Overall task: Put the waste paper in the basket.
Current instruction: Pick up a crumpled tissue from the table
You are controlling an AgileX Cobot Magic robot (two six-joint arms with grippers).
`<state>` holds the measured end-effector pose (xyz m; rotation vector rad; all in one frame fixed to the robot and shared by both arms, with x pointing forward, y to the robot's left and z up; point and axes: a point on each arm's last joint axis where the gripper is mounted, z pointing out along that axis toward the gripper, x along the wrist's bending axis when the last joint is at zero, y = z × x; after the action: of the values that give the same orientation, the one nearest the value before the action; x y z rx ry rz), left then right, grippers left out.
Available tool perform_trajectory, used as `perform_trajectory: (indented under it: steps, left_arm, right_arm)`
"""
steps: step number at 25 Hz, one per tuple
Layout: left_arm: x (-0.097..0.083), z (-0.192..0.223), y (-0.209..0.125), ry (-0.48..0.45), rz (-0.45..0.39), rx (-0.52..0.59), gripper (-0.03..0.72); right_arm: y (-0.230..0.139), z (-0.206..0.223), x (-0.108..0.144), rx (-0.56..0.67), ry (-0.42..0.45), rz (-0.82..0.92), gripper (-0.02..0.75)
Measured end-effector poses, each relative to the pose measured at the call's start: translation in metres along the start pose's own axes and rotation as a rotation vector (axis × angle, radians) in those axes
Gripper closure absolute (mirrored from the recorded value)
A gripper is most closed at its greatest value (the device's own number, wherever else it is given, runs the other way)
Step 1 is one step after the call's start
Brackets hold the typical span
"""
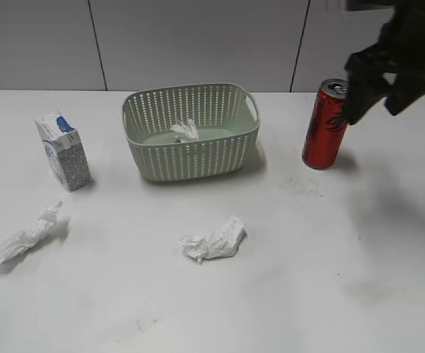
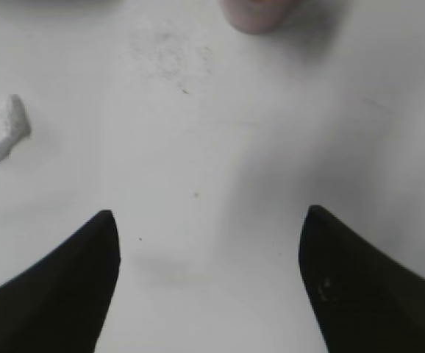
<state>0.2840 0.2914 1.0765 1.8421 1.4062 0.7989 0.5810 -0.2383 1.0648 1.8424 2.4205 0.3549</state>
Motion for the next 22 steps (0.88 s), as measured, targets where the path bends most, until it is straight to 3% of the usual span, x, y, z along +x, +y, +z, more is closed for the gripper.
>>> perform_trajectory:
  steps: [4,11,13,19,22]
  left_arm:
    - [0.006,0.034,0.035,-0.016,0.038,0.104,0.119]
    - [0.01,0.126,0.071,-0.101,0.131,0.393,0.119]
    - [0.005,0.153,0.074,-0.134,0.169,0.468,0.119]
    - [-0.028,0.224,0.06,-0.216,0.387,0.681,0.12]
    - [-0.037,0.251,0.047,-0.237,0.416,0.733,0.12]
  right_arm:
    - [-0.036,-0.021,-0.016,-0.043,-0.029,0.064,0.166]
    - [-0.108,-0.043,-0.001,-0.182,-0.039,0.073,0.166]
    - [-0.128,-0.048,0.004,-0.23,-0.044,0.073,0.166]
    - [-0.189,-0.053,0.015,-0.339,-0.06,0.068,0.166]
    - [-0.219,-0.058,0.022,-0.42,-0.07,0.059,0.166]
